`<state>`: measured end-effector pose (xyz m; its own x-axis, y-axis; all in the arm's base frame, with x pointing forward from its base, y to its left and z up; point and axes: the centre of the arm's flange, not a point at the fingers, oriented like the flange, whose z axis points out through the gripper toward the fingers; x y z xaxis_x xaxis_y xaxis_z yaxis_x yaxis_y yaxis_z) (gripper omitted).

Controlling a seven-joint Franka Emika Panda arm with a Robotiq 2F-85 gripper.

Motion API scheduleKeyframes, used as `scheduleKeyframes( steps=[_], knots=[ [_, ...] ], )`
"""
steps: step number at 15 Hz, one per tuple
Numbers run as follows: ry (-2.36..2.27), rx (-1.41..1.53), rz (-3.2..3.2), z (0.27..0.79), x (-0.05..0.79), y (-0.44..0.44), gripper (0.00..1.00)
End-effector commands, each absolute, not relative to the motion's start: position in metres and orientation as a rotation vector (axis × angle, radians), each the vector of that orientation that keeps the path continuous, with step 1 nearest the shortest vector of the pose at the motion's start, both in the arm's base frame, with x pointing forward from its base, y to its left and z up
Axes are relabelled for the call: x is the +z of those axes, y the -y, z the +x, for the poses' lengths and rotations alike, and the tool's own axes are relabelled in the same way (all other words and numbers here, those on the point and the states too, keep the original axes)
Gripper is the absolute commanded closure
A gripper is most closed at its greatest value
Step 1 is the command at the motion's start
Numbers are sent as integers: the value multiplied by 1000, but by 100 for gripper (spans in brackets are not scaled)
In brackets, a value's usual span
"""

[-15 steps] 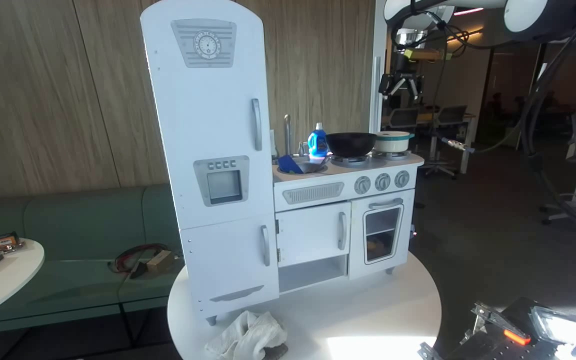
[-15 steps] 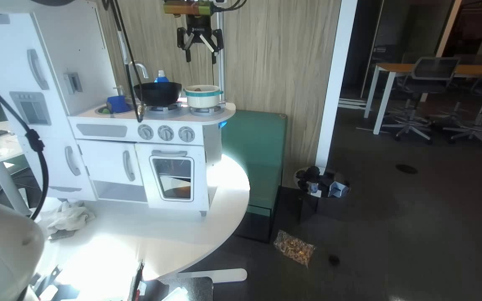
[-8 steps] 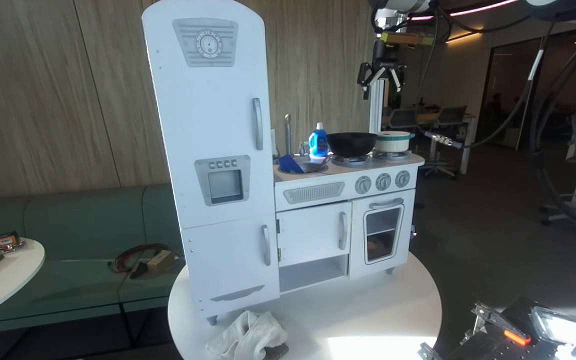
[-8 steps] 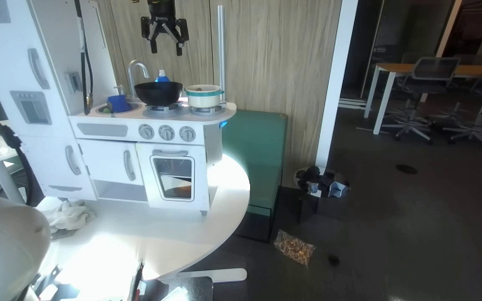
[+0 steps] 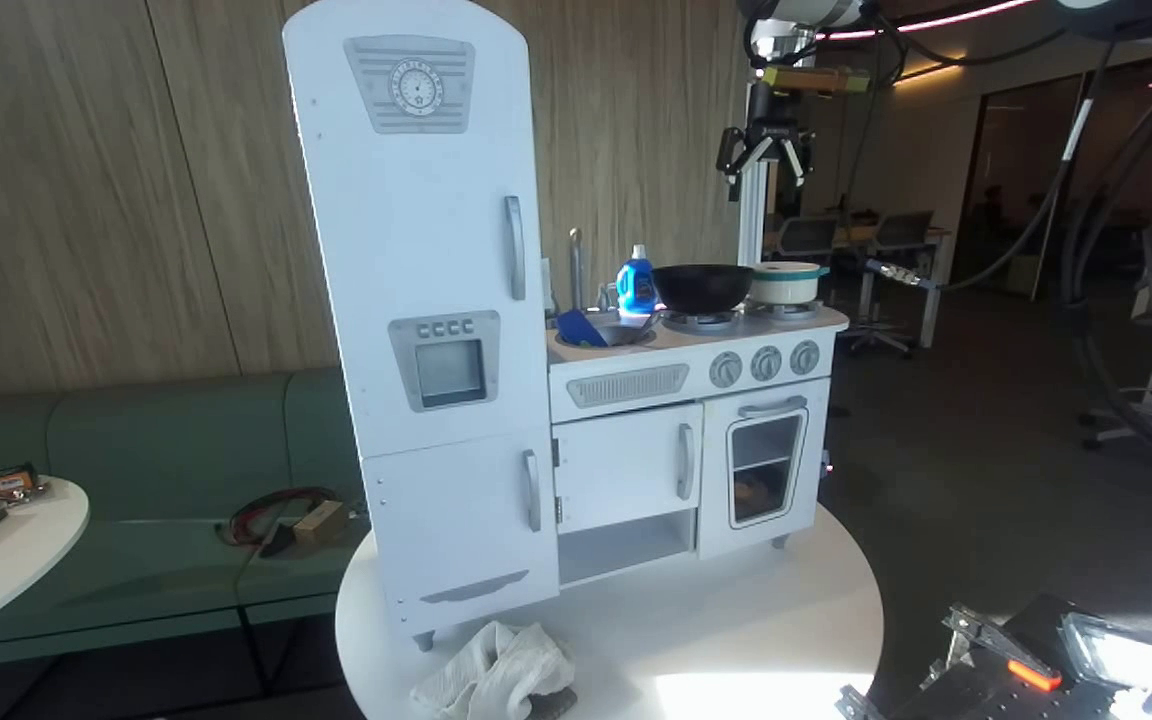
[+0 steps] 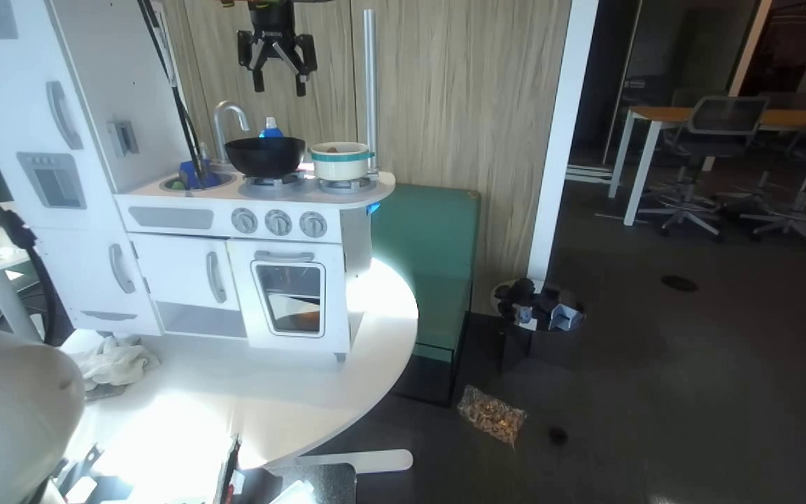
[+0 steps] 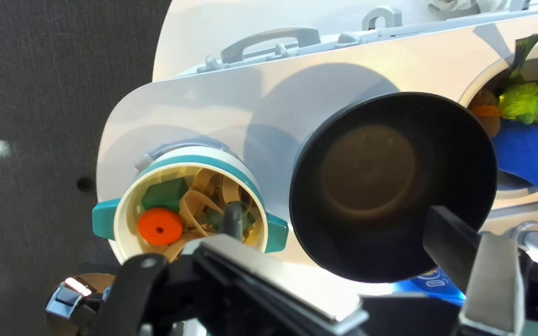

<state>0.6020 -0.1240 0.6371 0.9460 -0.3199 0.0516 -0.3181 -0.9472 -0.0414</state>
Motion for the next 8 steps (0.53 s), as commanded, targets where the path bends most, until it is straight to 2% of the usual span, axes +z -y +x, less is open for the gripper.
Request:
scheduleKeyframes(
  steps=[1,8],
  knots=[
    [-503,-89,-3067,602,637,124,0],
    [-583,11,-3047,598,616,199,0]
  ],
)
